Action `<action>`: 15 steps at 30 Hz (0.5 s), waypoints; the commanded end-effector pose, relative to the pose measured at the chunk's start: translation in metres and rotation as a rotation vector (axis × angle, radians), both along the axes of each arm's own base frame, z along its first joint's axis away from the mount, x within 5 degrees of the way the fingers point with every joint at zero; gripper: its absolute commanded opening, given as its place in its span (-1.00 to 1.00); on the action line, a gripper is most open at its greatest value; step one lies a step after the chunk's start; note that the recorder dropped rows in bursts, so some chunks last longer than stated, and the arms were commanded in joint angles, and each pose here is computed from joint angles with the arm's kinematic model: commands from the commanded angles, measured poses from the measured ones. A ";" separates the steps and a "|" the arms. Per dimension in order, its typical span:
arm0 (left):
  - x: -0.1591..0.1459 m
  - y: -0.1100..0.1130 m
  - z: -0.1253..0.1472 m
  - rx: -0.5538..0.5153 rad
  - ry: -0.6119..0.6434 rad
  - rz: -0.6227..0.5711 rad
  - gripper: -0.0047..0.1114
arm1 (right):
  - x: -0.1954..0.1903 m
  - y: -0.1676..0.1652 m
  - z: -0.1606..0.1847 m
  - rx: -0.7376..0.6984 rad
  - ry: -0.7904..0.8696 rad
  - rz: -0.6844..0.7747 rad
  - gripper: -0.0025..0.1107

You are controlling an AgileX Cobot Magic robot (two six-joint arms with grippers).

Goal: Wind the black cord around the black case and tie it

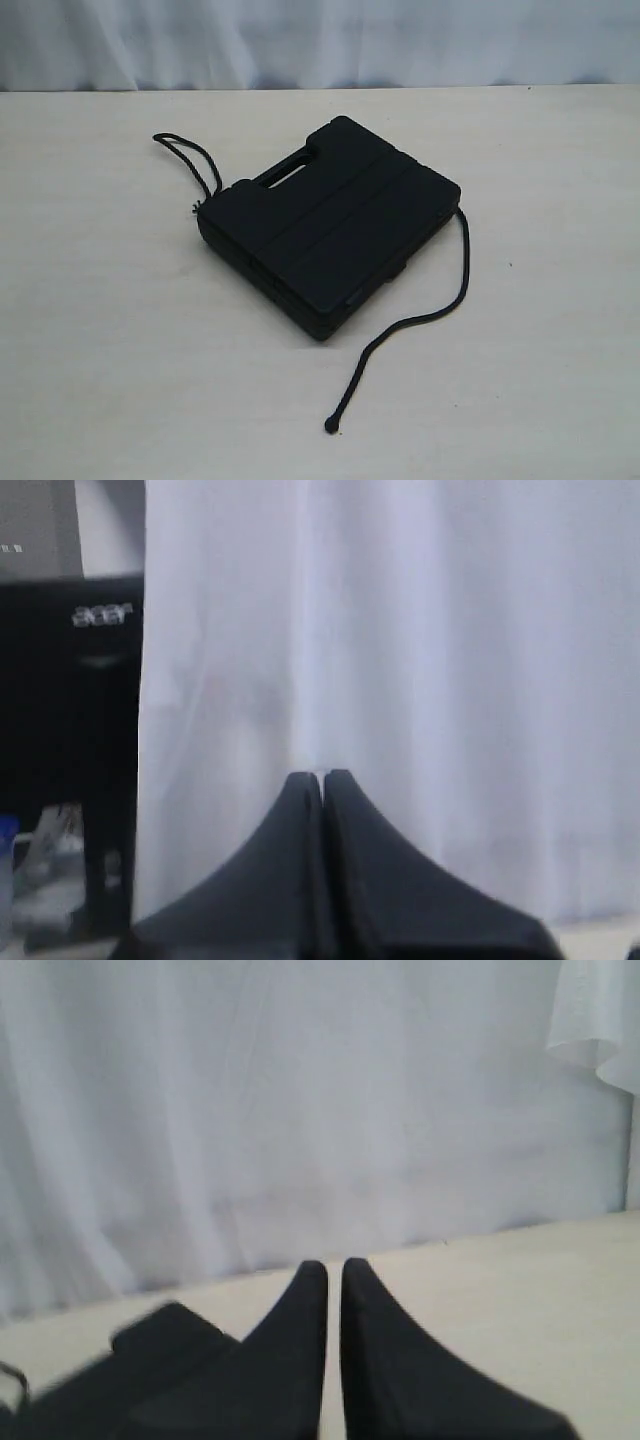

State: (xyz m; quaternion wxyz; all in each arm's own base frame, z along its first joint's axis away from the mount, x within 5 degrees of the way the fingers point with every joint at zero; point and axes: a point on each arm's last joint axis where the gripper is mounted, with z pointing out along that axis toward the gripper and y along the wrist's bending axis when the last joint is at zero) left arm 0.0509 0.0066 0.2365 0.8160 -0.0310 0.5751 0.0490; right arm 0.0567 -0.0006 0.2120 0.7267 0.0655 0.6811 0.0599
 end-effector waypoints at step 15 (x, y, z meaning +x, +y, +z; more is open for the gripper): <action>-0.007 0.000 0.157 -0.152 -0.431 -0.113 -0.92 | -0.017 -0.012 0.159 0.324 -0.694 -0.007 -0.88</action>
